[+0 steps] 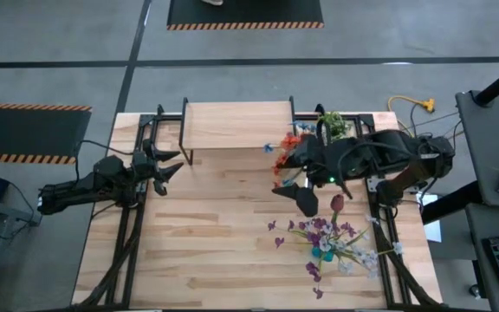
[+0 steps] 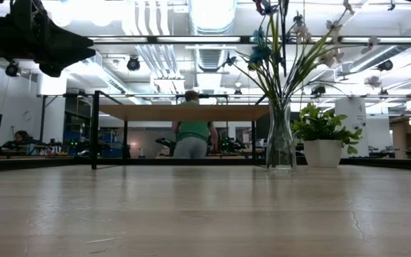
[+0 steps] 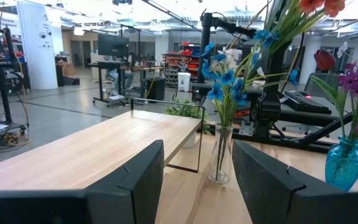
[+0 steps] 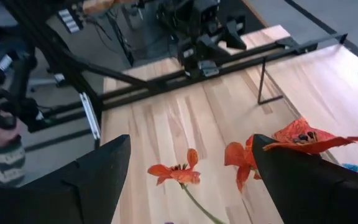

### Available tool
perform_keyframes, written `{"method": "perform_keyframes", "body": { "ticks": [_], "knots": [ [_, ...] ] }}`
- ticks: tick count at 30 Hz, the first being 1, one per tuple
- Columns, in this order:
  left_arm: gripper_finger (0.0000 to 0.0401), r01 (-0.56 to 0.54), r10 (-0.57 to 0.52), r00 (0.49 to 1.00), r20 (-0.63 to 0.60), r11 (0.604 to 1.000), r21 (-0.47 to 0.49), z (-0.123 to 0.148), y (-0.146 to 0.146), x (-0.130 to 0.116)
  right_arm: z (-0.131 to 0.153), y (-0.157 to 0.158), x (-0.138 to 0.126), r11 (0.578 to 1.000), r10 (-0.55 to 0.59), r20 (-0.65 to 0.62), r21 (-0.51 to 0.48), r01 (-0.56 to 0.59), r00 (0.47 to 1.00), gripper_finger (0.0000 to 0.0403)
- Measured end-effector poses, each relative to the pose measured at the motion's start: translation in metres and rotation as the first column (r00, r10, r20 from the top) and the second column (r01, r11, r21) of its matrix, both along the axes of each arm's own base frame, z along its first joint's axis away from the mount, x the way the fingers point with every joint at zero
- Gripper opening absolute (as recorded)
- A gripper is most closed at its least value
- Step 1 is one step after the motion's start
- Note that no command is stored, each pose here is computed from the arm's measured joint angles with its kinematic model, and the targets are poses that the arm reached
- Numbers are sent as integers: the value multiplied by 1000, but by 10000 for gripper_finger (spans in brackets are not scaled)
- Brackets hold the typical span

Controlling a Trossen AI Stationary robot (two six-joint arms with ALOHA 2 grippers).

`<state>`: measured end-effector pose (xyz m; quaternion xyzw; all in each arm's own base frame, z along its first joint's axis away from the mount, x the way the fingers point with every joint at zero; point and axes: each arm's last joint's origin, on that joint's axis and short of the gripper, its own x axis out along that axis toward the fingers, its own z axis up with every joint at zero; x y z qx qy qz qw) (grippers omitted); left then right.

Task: Pick and place flowers into a vace then onto a shelf
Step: Adjust the orange flowers on the transparent flower vase

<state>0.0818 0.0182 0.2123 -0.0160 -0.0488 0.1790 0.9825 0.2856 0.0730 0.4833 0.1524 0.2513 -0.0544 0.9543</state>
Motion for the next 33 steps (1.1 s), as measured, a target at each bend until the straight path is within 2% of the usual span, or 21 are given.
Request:
{"method": "perform_keyframes", "body": {
  "ticks": [3, 6, 15, 22, 28, 33],
  "knots": [
    [175, 0, 0, 1000, 1, 1000, -3, 0, 0, 0, 8, -1, -3, 1000, -9, 31, 4, 9, 999, 329],
    [175, 1, -1, 1000, 4, 1000, -10, 0, 0, 0, 11, -3, -5, 998, -68, 50, -11, 68, 996, 329],
    [175, 1, -1, 1000, 4, 1000, -11, 0, 0, 0, -9, -2, 6, 979, -200, 10, 25, 200, 980, 329],
    [175, 1, -1, 1000, 4, 1000, -11, 0, 0, 0, -9, 3, 13, 974, -221, 80, 73, 216, 972, 329],
    [175, 1, -1, 1000, -10, 1000, -13, 6, 0, -3, -12, 6, 17, 963, -268, 115, 68, 262, 956, 329],
    [175, 1, -2, 999, -52, 1000, -23, 11, -1, -8, -29, 9, 22, 942, -337, 99, 34, 335, 936, 329]
  ]
}}
